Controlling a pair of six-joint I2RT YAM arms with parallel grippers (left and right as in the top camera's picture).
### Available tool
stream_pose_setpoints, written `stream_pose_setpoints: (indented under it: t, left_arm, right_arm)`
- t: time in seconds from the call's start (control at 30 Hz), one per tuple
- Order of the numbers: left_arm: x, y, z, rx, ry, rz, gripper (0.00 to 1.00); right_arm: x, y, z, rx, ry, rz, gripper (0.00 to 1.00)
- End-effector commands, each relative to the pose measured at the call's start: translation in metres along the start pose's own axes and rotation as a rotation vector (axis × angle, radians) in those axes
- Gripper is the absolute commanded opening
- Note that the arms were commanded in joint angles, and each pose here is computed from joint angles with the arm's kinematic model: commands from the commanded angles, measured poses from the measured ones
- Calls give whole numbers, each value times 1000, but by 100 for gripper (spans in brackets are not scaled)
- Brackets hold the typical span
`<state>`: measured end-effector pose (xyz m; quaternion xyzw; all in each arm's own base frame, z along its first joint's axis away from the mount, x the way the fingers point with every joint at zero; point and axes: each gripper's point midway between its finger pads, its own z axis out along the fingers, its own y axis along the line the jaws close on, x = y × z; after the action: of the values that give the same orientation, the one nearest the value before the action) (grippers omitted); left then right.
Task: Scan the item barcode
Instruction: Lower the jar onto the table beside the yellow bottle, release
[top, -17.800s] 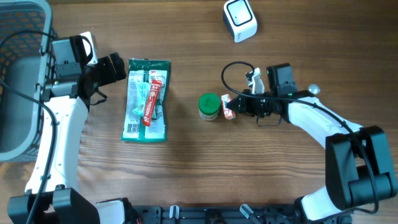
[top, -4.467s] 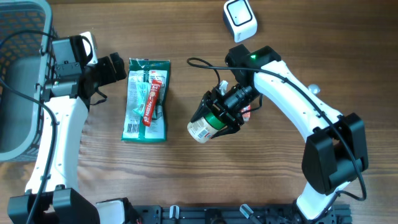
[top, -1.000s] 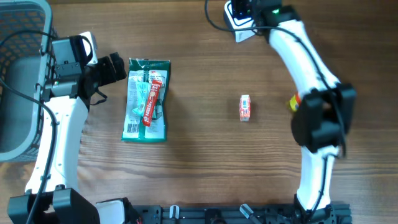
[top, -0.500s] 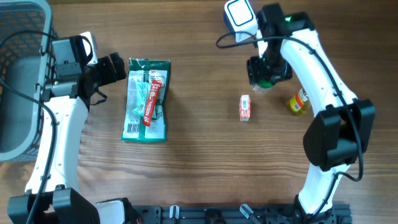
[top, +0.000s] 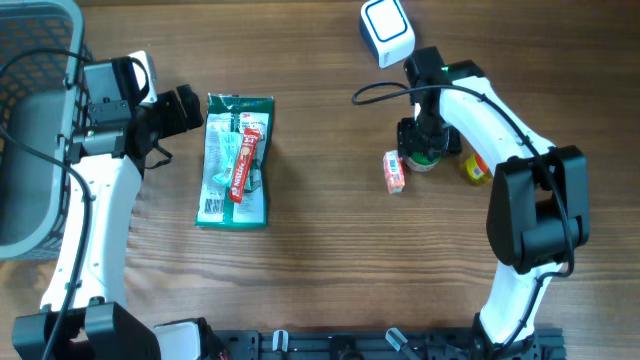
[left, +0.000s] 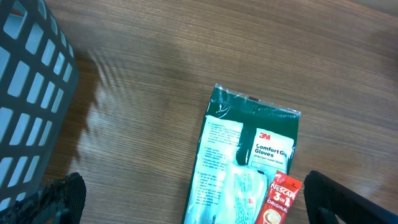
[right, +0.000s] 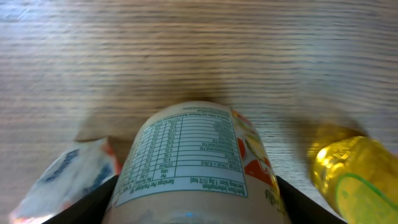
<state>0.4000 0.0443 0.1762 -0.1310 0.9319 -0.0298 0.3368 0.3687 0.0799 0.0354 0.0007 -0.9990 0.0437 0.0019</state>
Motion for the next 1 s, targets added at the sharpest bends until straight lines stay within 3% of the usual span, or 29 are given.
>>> stream_pose_setpoints:
  t: [0.0, 0.5, 0.7, 0.77, 0.8, 0.97]
  left_arm:
    - [-9, -2, -8, 10, -31, 14, 100]
    - [-9, -2, -8, 10, -31, 14, 100]
    - [-9, -2, -8, 10, -31, 14, 100]
    - [-9, -2, -8, 10, -31, 14, 100]
    - [-9, -2, -8, 10, -31, 14, 100]
    - [-8, -2, -8, 10, -27, 14, 100]
  right_arm:
    - [-6, -12, 1, 58, -27, 56, 9]
    - [-22, -29, 2, 60, -79, 97, 15]
    - [-26, -18, 3, -89, -68, 29, 22]
    - [-27, -18, 2, -90, -73, 29, 30]
    - [-28, -18, 2, -90, -77, 29, 40]
    - [-28, -18, 2, -91, -79, 29, 71]
